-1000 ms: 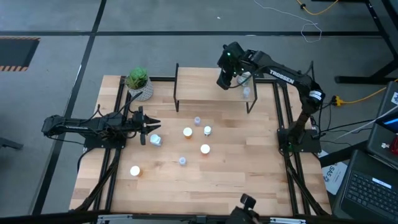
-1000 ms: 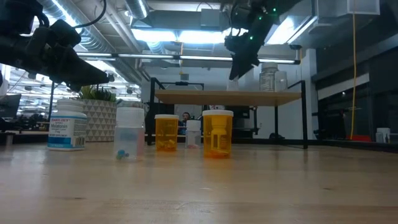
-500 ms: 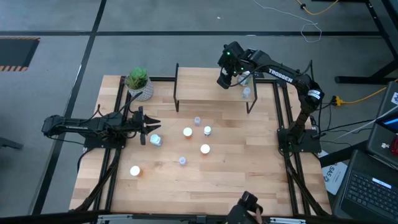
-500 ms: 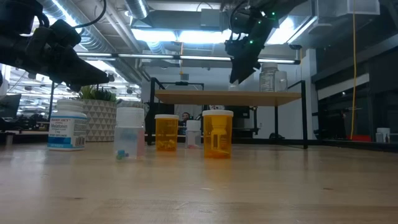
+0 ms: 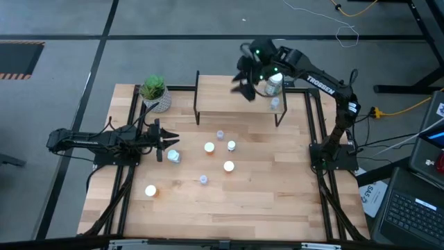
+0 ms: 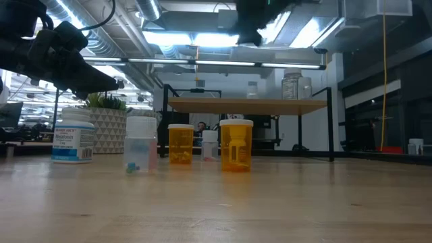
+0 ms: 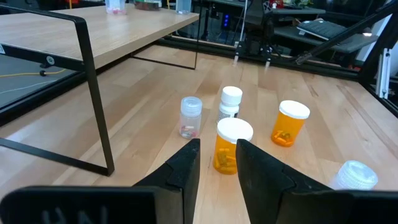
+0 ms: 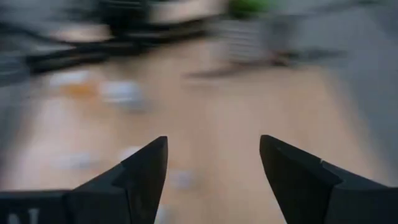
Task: Pick and place medicine bottles onto shelf by color
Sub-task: Put the white pill bottle on the shelf
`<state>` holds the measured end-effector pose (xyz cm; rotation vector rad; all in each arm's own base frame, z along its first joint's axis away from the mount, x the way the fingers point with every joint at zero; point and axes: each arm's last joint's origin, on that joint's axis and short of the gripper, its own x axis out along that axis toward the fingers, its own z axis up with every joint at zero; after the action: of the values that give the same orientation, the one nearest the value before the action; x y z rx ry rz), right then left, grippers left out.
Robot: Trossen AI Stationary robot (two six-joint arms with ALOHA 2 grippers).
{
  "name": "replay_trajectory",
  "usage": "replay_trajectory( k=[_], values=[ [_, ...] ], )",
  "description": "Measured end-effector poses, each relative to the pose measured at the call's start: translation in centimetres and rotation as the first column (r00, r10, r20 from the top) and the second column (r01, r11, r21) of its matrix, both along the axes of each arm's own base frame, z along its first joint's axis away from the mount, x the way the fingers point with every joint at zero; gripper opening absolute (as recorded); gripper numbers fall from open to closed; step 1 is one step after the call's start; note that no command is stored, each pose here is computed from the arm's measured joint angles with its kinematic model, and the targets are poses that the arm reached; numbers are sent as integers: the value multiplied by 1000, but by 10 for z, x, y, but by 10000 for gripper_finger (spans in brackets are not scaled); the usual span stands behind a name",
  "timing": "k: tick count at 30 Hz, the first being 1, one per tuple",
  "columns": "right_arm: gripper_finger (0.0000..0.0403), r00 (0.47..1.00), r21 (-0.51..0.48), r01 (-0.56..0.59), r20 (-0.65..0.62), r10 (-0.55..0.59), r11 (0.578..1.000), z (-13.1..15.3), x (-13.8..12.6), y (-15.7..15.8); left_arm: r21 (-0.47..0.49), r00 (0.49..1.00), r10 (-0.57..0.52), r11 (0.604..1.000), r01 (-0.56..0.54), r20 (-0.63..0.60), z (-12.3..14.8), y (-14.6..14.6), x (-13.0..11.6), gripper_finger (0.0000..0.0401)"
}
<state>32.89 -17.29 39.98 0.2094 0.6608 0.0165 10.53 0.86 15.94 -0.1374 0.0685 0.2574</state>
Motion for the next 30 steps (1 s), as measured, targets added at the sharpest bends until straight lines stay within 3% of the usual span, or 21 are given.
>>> replay_trajectory(
  k=[2, 4, 6, 8, 10, 13, 16, 22, 30],
  values=[
    [252, 982, 103, -186, 58, 181, 977, 2, 8, 23, 0, 1000, 0, 1000, 0, 0, 0, 0, 0, 98],
    [251, 940, 162, -339, 98, 327, 927, -1, 17, 49, 0, 1000, 0, 1000, 0, 0, 0, 0, 0, 98],
    [251, 906, 152, -422, 79, 415, 894, -11, 27, 75, 0, 1000, 0, 1000, 0, 0, 0, 0, 0, 98],
    [251, 899, 111, -435, -3, 438, 893, -27, 35, 99, 0, 1000, -1, 1000, 1, 0, 0, 0, 0, 98],
    [251, 902, 38, -415, -108, 417, 909, -46, 41, 118, 0, 1000, 0, 1000, 0, 0, 0, 0, 0, 98],
    [251, 913, -115, -335, -284, 292, 935, -80, 44, 139, 0, 1000, -1, 1000, 1, 0, 0, 0, 0, 98],
    [251, 910, -173, -267, -369, 189, 948, -113, 44, 151, 0, 1000, -1, 1000, 1, 0, 0, 0, 0, 98],
    [251, 922, -142, -220, -352, 159, 965, -162, 43, 162, 0, 1000, 0, 1000, 0, 0, 0, 0, 0, 98],
    [251, 939, -219, -149, -337, 68, 964, -198, 36, 159, 0, 1000, 0, 1000, 0, 0, 0, 0, 0, 98]
  ],
)
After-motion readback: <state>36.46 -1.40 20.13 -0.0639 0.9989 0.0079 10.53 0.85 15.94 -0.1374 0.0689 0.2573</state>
